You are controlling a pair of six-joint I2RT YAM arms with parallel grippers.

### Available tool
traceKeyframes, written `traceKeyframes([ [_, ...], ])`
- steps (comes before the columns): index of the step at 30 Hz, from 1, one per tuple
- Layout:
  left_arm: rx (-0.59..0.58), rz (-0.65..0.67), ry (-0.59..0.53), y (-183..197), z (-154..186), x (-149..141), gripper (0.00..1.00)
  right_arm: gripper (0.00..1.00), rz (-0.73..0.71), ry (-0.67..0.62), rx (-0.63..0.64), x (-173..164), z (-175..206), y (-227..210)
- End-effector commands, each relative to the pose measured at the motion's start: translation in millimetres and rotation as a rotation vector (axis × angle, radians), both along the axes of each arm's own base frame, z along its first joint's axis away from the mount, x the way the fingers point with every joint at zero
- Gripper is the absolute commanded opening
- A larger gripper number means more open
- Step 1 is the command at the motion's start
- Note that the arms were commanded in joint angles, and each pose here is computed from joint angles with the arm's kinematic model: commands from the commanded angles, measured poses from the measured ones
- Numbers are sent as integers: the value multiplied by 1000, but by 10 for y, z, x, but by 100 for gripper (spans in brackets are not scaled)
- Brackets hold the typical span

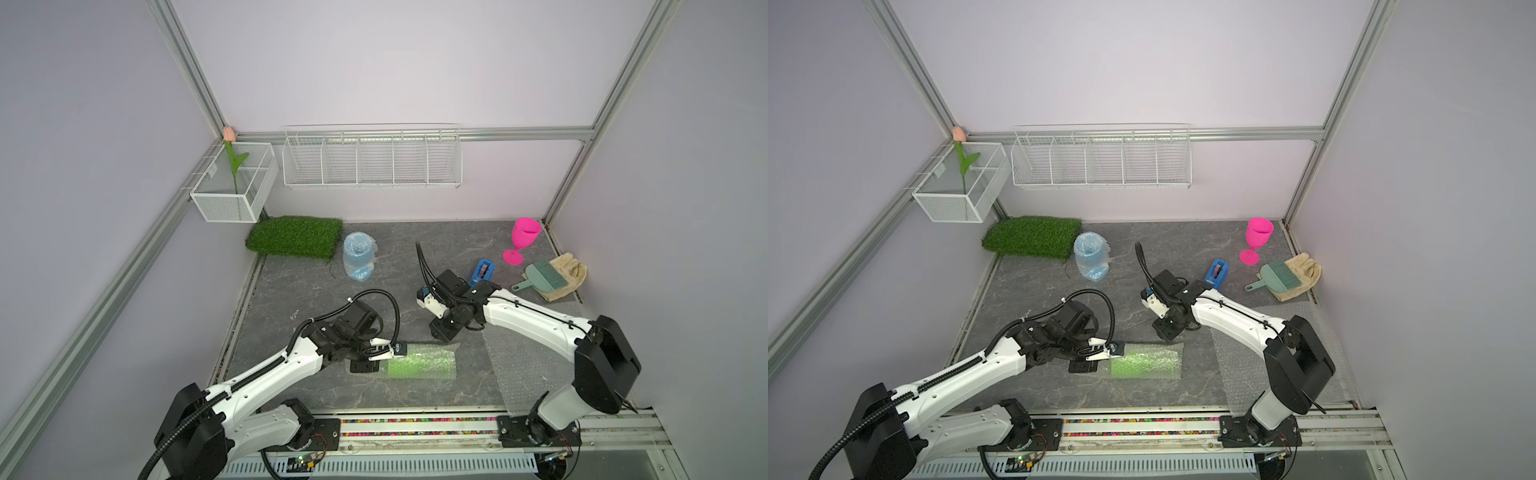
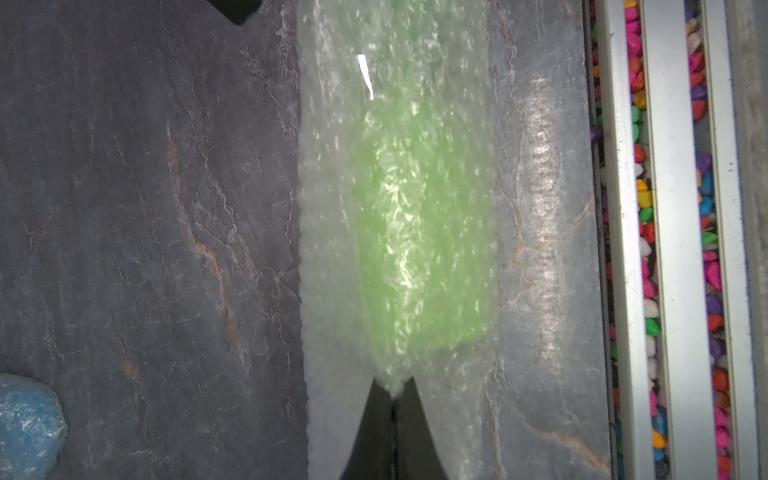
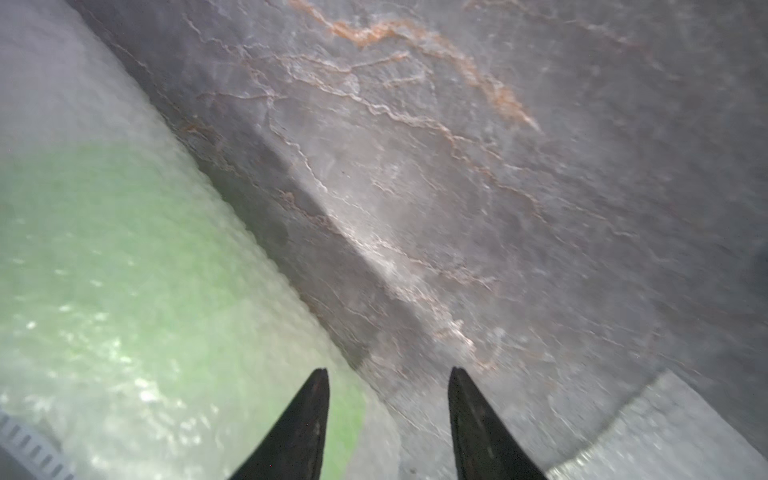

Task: Wrap wine glasses in bubble wrap
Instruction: Stick the tape on the bubble wrap.

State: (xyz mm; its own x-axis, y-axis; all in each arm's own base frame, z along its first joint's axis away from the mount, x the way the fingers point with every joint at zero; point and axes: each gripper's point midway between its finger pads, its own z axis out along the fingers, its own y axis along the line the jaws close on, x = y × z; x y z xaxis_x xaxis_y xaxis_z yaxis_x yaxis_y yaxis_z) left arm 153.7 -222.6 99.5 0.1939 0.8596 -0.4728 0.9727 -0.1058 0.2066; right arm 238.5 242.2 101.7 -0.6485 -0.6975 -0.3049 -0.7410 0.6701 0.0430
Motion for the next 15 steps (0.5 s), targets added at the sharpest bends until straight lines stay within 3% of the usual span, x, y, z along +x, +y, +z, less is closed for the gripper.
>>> traceKeyframes([
  [1, 18, -22, 11, 19, -23, -45, 0, 57, 128, -79, 36, -76, 334, -36],
  [6, 13, -28, 20, 11, -17, -62, 0, 66, 427, -83, 352, -532, 614, 346],
  [10, 4, -28, 16, 7, 7, -66, 0, 71, 612, -93, 336, -800, 474, 426],
  [15, -4, -13, 15, 7, 22, -58, 0, 75, 660, -72, 230, -793, 137, 409],
])
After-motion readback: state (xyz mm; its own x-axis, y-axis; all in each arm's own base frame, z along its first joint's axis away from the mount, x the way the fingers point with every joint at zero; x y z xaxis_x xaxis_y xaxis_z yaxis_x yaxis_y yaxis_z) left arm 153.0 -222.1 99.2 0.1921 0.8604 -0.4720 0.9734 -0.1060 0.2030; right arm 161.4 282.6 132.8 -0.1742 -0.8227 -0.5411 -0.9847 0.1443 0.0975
